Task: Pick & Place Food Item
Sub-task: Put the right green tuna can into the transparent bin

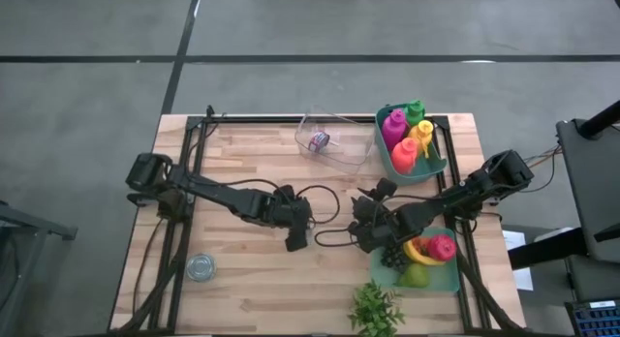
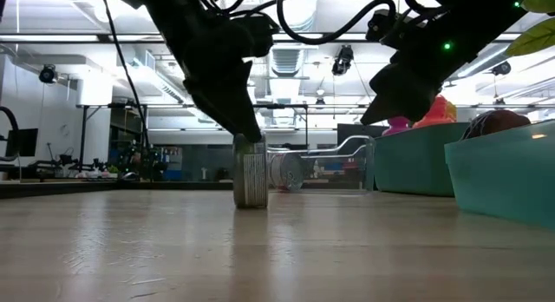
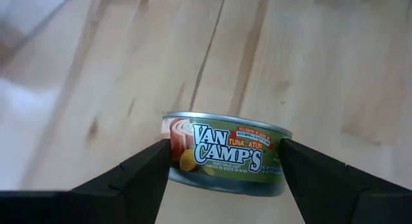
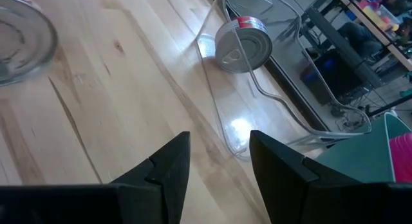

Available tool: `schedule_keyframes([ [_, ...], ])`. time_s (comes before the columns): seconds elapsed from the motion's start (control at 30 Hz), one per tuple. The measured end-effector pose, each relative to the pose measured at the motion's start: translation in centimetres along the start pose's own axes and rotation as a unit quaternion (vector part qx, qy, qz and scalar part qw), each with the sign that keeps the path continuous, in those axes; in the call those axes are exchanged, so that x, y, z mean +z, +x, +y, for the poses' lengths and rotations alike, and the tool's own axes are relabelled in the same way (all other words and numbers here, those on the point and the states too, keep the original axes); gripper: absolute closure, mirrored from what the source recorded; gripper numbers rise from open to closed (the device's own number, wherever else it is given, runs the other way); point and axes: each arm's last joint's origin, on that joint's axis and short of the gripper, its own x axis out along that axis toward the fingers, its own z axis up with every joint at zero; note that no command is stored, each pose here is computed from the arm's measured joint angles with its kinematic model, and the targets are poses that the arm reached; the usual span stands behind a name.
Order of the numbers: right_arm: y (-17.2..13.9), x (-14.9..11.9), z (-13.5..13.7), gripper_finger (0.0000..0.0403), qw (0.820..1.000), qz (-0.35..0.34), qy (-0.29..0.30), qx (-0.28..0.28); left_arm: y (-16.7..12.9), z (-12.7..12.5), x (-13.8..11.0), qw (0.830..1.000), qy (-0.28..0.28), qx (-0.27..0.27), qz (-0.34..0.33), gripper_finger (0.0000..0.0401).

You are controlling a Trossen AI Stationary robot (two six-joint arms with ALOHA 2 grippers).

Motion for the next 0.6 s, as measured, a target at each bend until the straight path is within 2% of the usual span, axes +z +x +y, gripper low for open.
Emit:
schedule_keyframes([
  [0.07,0.0,0.0,0.0,0.0245,1.000,0.000,0.001,0.000,0.1,0.3,0.1,1.000,0.018,0.004,0.000,0.0112],
  [0.3,0.0,0.0,0.0,0.0245,1.000,0.000,0.001,0.001,-0.3,1.5,0.5,1.000,-0.011,0.014,-0.005,0.0112],
  [0.43,0.0,0.0,0.0,0.0245,1.000,0.000,0.001,0.002,-2.0,1.6,1.6,1.000,-0.016,0.007,-0.026,0.0112],
  [0.6,0.0,0.0,0.0,0.0245,1.000,0.000,0.001,0.002,-5.6,1.9,3.5,0.998,-0.026,0.001,-0.056,0.0112],
])
